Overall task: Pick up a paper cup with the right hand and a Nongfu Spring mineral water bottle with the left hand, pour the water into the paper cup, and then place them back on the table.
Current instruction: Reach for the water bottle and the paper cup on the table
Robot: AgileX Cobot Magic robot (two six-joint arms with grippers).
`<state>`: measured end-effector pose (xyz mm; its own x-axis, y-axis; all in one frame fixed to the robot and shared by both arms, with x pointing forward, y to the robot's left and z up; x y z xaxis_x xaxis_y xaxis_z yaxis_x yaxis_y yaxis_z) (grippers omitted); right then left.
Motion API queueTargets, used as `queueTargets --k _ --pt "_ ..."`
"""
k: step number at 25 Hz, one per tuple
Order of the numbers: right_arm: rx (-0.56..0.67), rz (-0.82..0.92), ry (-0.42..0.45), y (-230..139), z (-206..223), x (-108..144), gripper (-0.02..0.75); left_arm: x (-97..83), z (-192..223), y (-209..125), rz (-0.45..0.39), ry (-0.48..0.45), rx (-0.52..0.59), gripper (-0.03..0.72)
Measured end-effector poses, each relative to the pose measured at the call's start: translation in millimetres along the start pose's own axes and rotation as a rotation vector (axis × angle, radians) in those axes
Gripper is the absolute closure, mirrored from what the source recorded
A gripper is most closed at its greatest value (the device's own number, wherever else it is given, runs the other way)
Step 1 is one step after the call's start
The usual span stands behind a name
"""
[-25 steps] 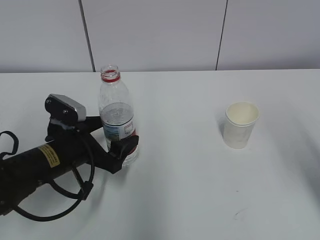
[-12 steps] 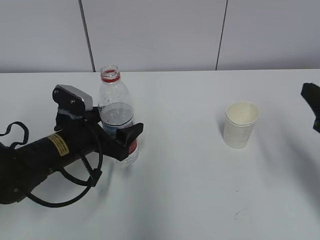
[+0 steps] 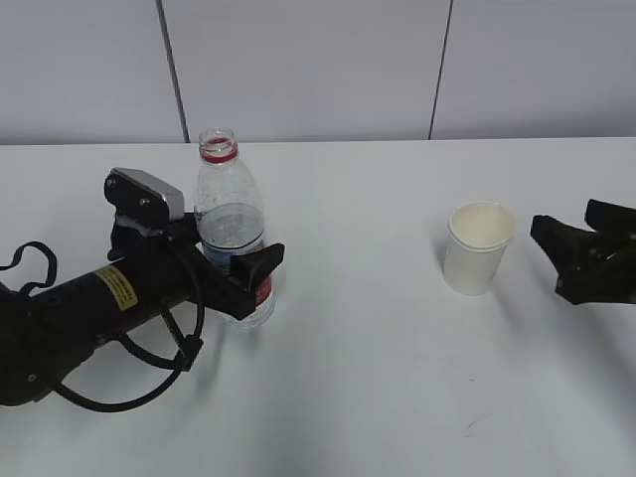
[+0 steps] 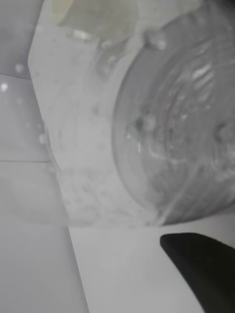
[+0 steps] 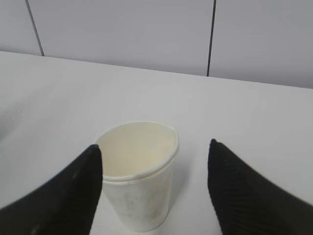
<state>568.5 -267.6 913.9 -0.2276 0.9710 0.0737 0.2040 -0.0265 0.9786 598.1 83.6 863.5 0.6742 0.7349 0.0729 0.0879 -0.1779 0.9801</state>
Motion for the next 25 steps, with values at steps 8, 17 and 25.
queueTargets --k 8,17,25 --pt "0.069 0.047 0.013 -35.0 11.2 -1.4 0.231 1.6 0.0 0.2 -0.004 0.009 -0.001 0.097" --pt "0.085 0.037 0.056 -41.0 11.8 6.0 0.231 3.2 -0.1 0.1 -0.008 0.017 0.0 0.098" --pt "0.156 0.044 0.097 -66.7 20.8 9.9 0.087 3.2 -0.1 0.1 -0.008 0.017 0.0 0.098"
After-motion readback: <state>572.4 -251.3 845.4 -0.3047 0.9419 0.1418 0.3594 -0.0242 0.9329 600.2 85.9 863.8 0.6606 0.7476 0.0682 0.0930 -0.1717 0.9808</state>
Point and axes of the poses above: a point on each arm's last joint axis where the gripper is mounted, z pointing out along that axis toward the gripper, x along the wrist's bending axis when the last joint is at zero, y = z × x, the point moved 9 cm from there along z, pointing out along that axis toward the gripper, and after that the axes turned 6 degrees about z, right-handed, at the moved point
